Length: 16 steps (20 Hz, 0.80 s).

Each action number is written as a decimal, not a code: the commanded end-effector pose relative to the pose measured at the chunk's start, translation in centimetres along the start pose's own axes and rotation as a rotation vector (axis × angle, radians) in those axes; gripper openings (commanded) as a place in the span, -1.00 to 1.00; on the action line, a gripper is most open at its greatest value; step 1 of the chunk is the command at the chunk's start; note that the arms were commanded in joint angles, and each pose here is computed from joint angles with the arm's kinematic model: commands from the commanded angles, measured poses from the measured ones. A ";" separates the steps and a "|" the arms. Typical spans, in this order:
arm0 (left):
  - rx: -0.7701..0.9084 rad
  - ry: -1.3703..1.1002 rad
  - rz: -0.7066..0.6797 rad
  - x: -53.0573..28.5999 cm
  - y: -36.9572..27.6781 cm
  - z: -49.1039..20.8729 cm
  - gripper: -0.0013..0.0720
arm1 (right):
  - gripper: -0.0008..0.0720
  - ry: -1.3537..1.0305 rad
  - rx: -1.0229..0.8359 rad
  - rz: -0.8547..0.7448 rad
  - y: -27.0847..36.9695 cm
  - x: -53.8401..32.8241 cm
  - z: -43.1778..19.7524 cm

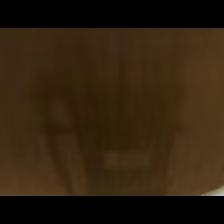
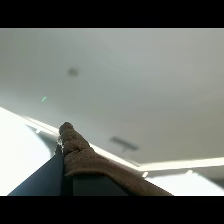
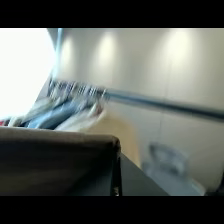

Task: Fold the clothes and pants, and hang the long-sleeved shirts on hangers.

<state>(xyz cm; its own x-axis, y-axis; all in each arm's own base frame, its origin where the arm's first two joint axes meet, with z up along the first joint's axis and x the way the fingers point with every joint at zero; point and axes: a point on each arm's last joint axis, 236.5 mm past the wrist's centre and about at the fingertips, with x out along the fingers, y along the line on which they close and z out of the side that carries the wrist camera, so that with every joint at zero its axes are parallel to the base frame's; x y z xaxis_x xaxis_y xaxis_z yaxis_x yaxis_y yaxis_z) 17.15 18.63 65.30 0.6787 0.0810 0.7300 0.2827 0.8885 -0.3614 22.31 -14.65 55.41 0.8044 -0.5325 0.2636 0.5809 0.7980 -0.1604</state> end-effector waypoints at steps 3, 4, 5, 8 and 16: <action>0.176 0.693 0.488 -4.8 14.2 -17.9 -0.94 | -0.94 0.589 0.094 0.403 10.5 1.4 -18.1; 0.163 0.778 0.512 -5.9 15.6 -20.6 -0.93 | -0.94 0.683 0.096 0.442 11.6 1.0 -21.7; 0.138 0.855 0.527 -7.0 17.0 -23.4 -0.94 | -0.94 0.756 0.093 0.474 12.4 0.3 -24.7; 0.069 1.023 0.549 -10.5 20.0 -30.3 -0.93 | -0.94 0.922 0.082 0.519 13.6 -1.8 -31.2; 0.030 1.117 0.538 -13.3 21.2 -33.9 -0.94 | -0.94 0.992 0.058 0.593 14.4 -4.6 -32.3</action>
<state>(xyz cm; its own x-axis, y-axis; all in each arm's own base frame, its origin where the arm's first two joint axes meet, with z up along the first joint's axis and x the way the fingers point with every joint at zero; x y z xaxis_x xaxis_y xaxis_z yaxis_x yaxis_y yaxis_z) 37.05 21.20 29.62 0.9279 0.0324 -0.3714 -0.2111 0.8668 -0.4518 31.65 -10.63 21.79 0.7258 -0.0652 -0.6848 0.1162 0.9928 0.0287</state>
